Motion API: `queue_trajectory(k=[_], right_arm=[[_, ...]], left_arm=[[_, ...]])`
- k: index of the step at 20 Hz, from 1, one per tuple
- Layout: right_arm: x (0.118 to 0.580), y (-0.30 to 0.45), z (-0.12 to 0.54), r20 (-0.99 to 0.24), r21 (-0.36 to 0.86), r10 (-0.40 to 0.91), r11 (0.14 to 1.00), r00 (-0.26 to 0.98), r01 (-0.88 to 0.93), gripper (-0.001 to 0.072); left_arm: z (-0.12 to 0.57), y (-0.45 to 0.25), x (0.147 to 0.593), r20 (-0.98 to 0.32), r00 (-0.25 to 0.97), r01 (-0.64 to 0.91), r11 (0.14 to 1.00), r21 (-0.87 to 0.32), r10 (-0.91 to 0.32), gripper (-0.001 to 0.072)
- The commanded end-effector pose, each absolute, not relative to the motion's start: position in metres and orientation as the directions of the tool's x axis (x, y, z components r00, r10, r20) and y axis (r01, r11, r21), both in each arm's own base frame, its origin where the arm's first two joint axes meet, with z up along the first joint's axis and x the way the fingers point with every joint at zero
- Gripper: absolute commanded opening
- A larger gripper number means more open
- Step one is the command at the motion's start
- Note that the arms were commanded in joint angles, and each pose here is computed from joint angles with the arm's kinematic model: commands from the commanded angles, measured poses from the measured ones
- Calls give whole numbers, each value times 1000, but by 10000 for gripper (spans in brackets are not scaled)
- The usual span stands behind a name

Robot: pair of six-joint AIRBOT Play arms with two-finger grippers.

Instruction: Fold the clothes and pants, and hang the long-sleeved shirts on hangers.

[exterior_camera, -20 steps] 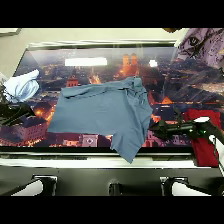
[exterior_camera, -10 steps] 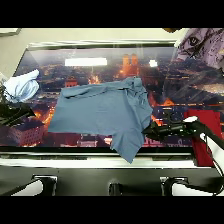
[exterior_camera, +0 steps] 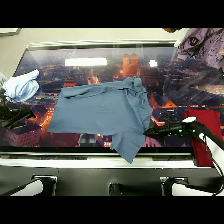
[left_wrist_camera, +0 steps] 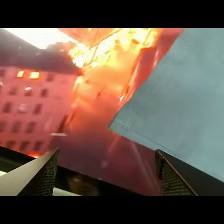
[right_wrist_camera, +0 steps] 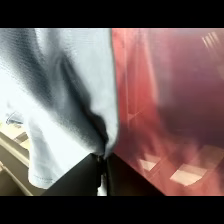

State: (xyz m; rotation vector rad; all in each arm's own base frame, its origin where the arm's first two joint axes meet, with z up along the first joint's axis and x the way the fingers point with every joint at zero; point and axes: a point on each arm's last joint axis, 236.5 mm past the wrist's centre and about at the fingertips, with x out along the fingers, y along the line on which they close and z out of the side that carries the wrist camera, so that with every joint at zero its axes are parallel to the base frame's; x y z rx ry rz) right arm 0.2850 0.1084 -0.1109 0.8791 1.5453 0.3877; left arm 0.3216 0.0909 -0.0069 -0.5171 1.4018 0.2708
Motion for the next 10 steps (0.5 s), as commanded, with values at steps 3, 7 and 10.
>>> queue_trajectory(k=[3, 7, 10], right_arm=[[289, 108, -98, -696, 702, 714, 654, 75, 284, 28], [291, 108, -93, -696, 701, 713, 649, 84, 297, 28], [291, 108, -93, -696, 698, 713, 643, 85, 315, 28]], left_arm=[[-49, 83, 322, -892, 296, -519, 726, -451, -343, 663], [-72, 74, 327, -834, 316, -493, 673, -552, -453, 663], [-84, 57, 331, -810, 292, -461, 667, -585, -509, 663]])
